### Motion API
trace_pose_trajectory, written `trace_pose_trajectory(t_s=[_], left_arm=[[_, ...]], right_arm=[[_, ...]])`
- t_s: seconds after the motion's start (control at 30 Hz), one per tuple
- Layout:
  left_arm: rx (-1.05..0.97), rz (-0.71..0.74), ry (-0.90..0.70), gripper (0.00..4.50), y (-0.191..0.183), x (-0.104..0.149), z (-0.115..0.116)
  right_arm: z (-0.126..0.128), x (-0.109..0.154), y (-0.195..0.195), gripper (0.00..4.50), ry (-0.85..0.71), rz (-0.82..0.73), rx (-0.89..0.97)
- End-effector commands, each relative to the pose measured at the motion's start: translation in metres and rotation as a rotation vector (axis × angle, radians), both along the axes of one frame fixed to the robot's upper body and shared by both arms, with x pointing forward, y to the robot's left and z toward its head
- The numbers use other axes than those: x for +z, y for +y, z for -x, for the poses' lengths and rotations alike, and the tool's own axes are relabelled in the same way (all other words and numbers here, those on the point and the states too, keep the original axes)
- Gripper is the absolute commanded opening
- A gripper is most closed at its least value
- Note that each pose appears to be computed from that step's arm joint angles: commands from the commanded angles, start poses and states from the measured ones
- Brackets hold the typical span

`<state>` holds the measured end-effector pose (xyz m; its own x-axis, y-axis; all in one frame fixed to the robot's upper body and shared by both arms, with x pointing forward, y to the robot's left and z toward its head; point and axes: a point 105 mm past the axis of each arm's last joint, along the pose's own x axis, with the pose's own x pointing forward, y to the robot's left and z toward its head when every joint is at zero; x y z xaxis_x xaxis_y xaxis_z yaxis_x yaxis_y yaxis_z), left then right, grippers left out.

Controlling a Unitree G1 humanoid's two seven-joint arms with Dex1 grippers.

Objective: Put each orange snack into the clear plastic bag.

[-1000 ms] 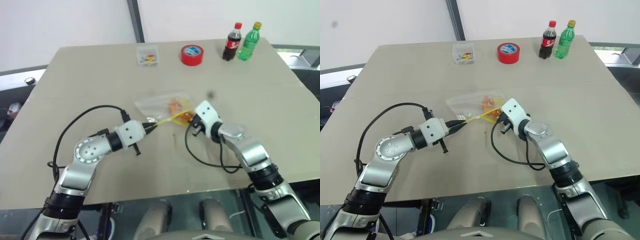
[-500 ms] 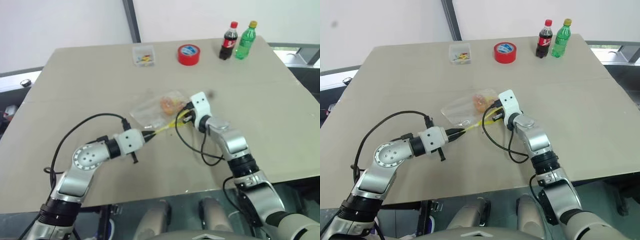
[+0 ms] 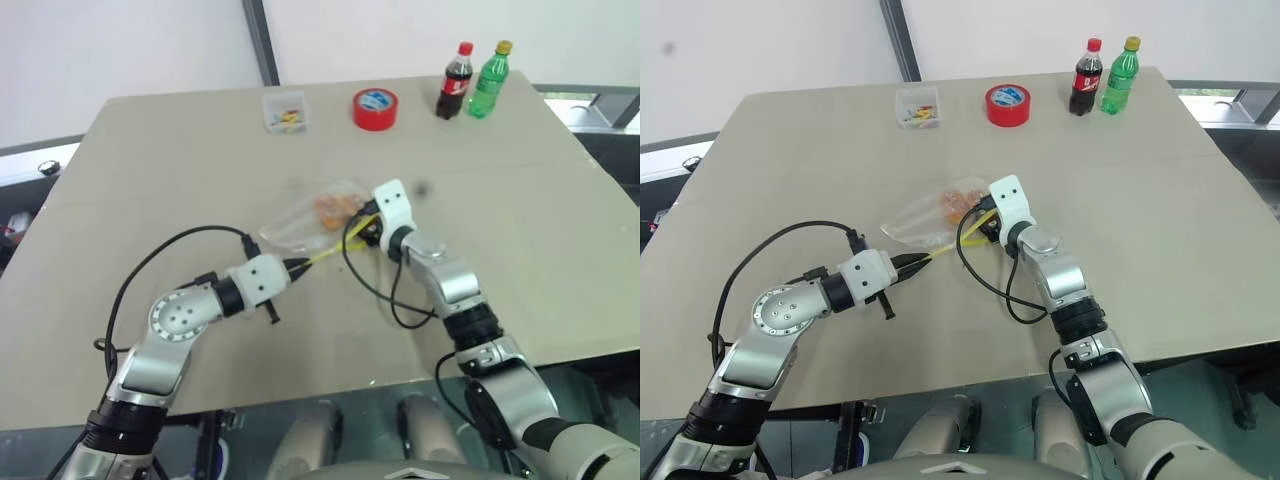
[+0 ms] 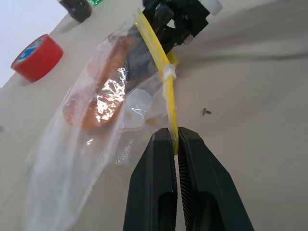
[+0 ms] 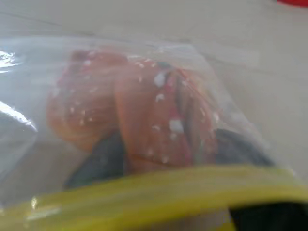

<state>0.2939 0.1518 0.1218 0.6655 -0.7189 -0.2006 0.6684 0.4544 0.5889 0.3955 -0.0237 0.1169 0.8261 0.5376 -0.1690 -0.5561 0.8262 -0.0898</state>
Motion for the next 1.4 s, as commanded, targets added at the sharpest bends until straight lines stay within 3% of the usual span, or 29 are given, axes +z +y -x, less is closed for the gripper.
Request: trace_pose_trajectory(t_s=[0.03, 0.17, 0.33, 0.53, 0.83, 0.93, 1.1, 1.27, 1.4], left_arm=[[0.063, 0.062, -0.038, 0.00, 0.012, 0.018, -0.009], [0.102, 0.126, -0.037, 0.00, 0.017, 0.029, -0.017], [0.110, 0.149, -0.035, 0.00, 0.018, 0.035, -0.021], [0.079, 0.134, -0.036, 0.00, 0.016, 0.035, -0.020], [0.068, 0.121, -0.037, 0.00, 0.015, 0.034, -0.014], [0.080, 0.122, -0.040, 0.00, 0.018, 0.034, -0.013], [0.089, 0.134, -0.042, 0.00, 0.018, 0.035, -0.013], [0.117, 0.179, -0.082, 0.00, 0.020, 0.051, -0.027], [0.181, 0.178, -0.198, 0.00, 0.030, 0.085, -0.062]], right_arm=[[0.011, 0.030, -0.007, 3.39, -0.125, -0.021, 0.053], [0.041, 0.042, -0.023, 3.39, -0.201, 0.037, 0.181], [0.057, 0.042, -0.042, 3.39, -0.417, 0.362, 0.251], [0.035, 0.026, -0.050, 3.39, -0.580, 0.708, 0.247], [-0.005, 0.018, -0.036, 3.39, -0.671, 0.826, 0.230], [-0.008, 0.020, -0.034, 2.62, -0.685, 0.815, 0.240], [-0.008, 0.023, -0.037, 0.06, -0.700, 0.801, 0.237], [-0.024, 0.058, -0.059, 0.03, -0.747, 0.790, 0.094], [-0.044, 0.106, -0.086, 0.03, -0.818, 0.814, -0.085]])
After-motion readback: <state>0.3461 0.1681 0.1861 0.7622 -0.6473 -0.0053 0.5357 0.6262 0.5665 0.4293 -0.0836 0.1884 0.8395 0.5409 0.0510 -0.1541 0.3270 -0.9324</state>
